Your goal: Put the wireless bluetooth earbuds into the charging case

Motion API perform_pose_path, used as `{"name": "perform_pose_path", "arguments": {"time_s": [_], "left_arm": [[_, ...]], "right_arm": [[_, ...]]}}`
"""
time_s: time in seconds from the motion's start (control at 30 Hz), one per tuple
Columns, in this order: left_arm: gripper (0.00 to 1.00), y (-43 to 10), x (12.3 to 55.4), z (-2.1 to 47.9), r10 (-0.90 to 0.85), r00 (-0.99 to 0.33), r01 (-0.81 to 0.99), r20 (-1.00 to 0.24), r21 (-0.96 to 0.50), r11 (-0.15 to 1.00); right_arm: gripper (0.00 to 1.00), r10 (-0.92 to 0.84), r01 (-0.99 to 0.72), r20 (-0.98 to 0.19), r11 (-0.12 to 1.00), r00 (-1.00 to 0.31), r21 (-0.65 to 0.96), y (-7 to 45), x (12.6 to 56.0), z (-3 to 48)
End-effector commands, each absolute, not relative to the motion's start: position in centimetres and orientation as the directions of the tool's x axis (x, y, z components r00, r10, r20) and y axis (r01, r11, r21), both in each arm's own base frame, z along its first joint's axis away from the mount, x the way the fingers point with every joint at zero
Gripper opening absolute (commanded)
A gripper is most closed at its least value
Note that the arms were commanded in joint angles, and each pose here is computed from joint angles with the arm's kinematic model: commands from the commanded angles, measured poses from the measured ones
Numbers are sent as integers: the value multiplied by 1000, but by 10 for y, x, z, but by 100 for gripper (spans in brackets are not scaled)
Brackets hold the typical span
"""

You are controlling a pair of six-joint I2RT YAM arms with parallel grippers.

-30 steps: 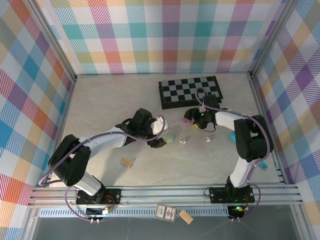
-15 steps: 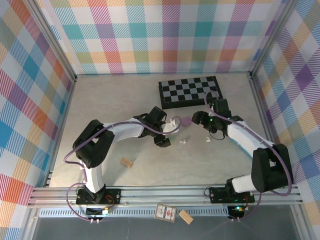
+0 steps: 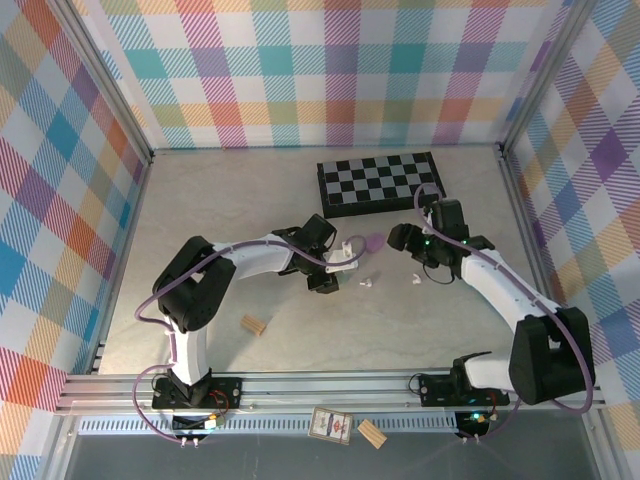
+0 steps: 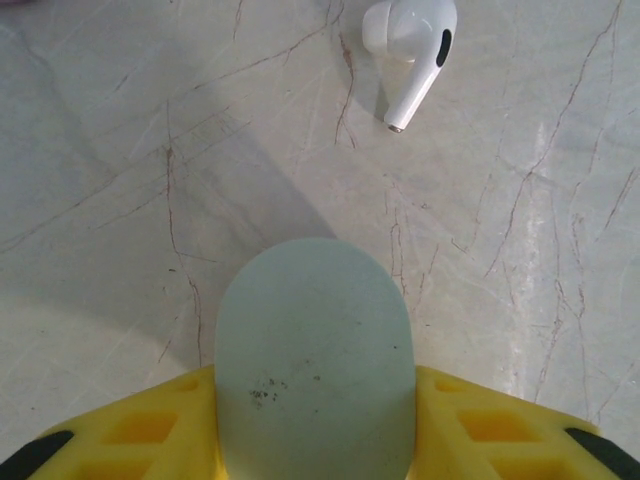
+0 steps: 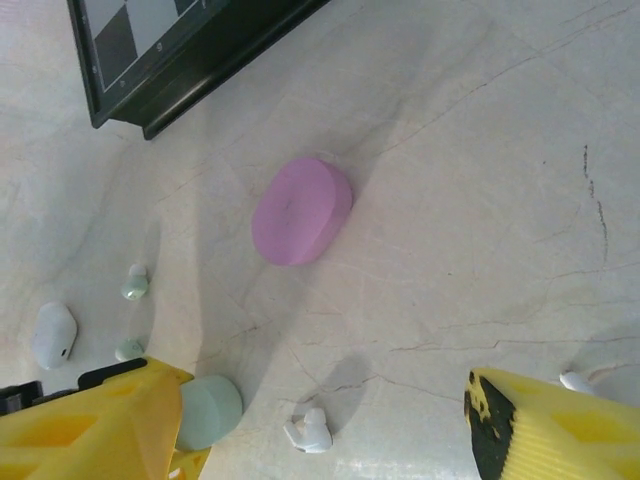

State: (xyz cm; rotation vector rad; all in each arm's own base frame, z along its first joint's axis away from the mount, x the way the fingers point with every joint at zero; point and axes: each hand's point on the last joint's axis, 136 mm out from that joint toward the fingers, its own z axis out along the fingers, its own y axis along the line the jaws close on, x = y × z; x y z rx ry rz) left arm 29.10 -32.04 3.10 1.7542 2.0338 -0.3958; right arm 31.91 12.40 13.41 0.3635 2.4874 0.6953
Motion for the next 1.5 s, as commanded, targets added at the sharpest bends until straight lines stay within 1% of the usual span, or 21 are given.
{"name": "perform_pose_path", "arguments": {"time_s": [0.0,0.2,0.27,0.4,0.5,0.7,1.03,1.27,1.37,1.47], "left_arm": [[40,-328,278,49,835,-80,990,-545,57,132],[40,-338,275,96,715,-18,981,-699,127,149],[40,-340,271,113,667,7,979,-745,141,147],[40,-342,262,146,570,50,973,-820,168,156],[40,-344,258,173,494,89,967,-865,194,165],[40,-348,252,199,429,135,964,-893,218,151],[40,-346,244,218,378,158,963,-912,226,144],[40,-343,237,221,373,165,964,-913,229,134],[41,-341,235,221,374,166,965,-912,229,131],[41,-339,232,220,380,167,965,-910,230,127]], "right_arm": [[75,354,57,-408,809,-841,585,131,304,144],[75,309,-42,-341,683,-888,729,160,279,167],[75,290,-79,-336,641,-896,763,168,272,177],[75,248,-150,-319,523,-915,839,185,256,201],[75,200,-194,-318,469,-927,862,192,245,210],[74,163,-217,-310,425,-937,879,200,235,216],[72,130,-211,-293,435,-947,875,231,232,212],[60,114,-193,-263,418,-958,888,255,239,212],[52,112,-194,-263,423,-958,885,259,241,212],[51,127,-189,-268,435,-955,880,257,243,212]]}}
